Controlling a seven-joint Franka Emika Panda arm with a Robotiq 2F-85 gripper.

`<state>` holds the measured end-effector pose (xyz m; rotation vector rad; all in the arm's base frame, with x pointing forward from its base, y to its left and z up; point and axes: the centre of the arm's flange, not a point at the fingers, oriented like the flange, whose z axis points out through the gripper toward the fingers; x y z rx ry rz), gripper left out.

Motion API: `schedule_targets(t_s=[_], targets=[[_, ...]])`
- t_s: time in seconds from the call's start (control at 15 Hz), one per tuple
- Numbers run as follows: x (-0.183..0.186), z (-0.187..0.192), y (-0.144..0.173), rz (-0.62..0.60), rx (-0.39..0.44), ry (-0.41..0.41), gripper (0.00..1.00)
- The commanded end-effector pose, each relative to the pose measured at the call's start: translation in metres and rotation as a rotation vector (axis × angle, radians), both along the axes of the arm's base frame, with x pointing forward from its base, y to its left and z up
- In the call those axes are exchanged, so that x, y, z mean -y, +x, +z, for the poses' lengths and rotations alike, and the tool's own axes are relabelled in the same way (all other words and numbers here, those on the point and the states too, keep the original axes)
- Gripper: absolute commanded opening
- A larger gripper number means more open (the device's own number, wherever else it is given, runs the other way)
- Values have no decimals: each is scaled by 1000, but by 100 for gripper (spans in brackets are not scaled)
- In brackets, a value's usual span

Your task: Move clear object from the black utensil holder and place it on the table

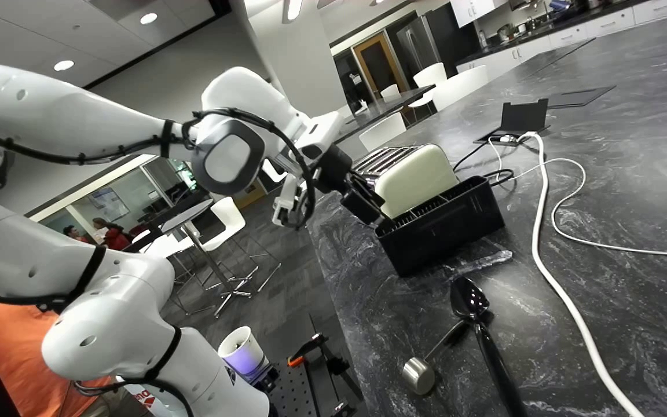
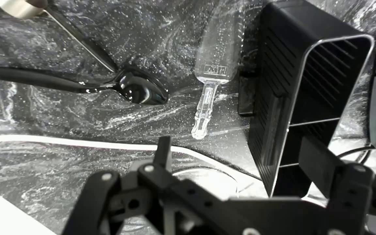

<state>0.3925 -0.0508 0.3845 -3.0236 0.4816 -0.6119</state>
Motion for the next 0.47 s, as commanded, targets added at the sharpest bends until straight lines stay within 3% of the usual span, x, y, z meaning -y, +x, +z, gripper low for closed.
schedule_targets(t_s=[0.0,0.4], targets=[[-7,54,-60,23,-40,-25,100],[-12,90,-94,44,-117,-8,100]])
